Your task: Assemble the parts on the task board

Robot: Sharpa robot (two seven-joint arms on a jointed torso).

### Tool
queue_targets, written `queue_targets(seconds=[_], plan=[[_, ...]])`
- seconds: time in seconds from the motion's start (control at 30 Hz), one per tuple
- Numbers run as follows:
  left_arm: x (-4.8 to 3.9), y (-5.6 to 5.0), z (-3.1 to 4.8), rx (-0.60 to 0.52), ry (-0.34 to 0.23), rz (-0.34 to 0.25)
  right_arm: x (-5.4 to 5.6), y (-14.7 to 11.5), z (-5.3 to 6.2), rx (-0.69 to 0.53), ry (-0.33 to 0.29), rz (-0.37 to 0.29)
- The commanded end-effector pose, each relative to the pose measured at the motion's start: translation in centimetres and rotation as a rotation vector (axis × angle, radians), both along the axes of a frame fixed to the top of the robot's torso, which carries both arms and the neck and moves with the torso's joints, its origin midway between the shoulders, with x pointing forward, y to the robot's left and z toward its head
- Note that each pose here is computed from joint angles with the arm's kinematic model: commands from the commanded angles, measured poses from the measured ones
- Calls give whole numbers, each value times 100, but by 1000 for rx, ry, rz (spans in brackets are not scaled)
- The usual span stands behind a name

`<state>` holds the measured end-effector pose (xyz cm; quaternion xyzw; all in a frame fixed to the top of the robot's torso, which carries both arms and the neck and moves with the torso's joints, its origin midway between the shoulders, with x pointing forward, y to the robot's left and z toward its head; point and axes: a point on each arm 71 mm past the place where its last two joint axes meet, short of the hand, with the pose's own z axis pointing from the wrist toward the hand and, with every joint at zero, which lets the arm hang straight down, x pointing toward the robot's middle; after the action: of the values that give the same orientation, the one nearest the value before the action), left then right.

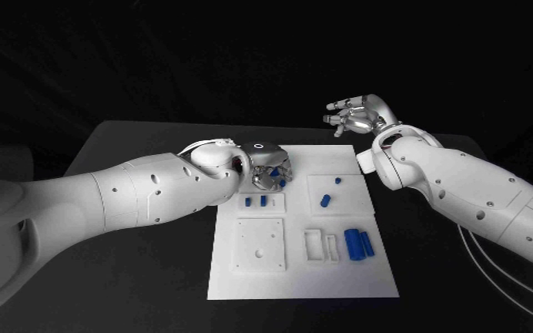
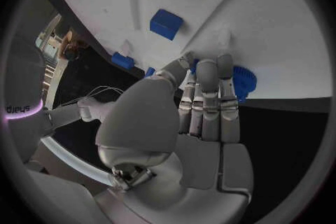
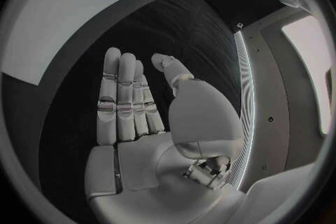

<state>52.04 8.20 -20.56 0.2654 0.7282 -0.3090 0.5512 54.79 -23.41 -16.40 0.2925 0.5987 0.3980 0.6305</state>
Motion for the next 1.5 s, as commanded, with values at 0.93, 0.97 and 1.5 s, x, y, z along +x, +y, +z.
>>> queue_targets(seconds=[0.93, 0.97, 1.5], plan=[[-5, 13, -55, -2, 37, 8, -2, 14, 4, -2, -8, 13], [-5, 18, -53, -8, 35, 10, -2, 13, 4, -2, -8, 13], [2, 154, 75, -139, 21, 66, -2, 4, 4, -2, -8, 10]])
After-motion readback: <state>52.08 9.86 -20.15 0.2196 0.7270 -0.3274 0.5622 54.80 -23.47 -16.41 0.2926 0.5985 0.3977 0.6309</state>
